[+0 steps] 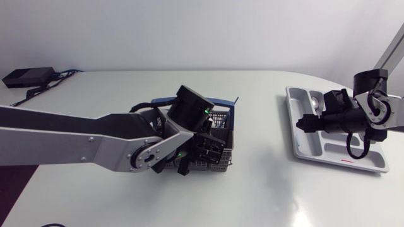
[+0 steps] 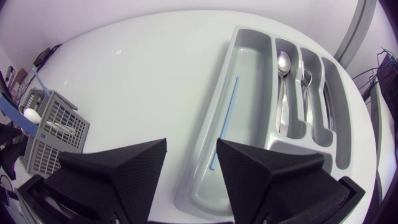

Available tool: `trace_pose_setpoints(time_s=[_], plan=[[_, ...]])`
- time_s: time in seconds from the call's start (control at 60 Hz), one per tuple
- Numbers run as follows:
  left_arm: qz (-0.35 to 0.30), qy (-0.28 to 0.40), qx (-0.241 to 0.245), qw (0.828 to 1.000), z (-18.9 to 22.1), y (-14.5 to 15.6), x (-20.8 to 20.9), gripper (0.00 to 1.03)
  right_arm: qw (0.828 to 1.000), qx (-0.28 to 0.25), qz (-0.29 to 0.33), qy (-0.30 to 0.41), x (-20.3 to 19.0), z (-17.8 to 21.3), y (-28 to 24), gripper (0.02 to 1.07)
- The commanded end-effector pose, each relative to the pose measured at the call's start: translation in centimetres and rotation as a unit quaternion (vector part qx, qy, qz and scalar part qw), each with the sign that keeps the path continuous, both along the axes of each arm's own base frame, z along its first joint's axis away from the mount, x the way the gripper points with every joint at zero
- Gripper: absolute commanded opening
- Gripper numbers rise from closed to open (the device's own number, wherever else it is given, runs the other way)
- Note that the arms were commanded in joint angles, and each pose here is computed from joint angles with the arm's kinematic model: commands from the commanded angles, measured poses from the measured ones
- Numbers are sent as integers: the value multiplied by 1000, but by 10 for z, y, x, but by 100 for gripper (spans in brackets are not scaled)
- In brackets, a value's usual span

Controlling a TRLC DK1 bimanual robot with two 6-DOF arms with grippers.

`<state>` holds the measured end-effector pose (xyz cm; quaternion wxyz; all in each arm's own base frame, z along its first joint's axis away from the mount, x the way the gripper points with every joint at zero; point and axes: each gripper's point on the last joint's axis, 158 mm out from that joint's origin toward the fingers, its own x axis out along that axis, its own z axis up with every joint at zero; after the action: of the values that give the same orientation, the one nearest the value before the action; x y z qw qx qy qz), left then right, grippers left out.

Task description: Sort the cutlery from the basket into the organizer compartments.

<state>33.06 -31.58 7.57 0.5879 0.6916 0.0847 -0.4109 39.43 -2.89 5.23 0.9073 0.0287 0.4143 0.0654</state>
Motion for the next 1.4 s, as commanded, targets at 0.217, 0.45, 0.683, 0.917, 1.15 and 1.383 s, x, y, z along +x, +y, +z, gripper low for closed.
trace_pose_setpoints(time_s=[0.217,0.45,0.683,0.917,1.15,1.383], plan=[[0,-26,36,999,-9,2,14,45,1000,0,11,2,-7,-3,6,62],[7,-54,36,998,-6,-1,25,45,1000,8,17,0,-8,-3,10,62],[14,-67,38,997,-3,-3,31,45,1000,7,18,-1,-8,-2,10,62],[19,-69,40,997,-4,-5,34,44,1000,7,18,-1,-8,-2,10,62],[20,-66,47,996,-7,-5,35,18,1000,7,18,-2,-8,-2,9,62],[21,-65,52,996,0,-1,32,13,1000,6,19,-4,-8,-2,10,62]])
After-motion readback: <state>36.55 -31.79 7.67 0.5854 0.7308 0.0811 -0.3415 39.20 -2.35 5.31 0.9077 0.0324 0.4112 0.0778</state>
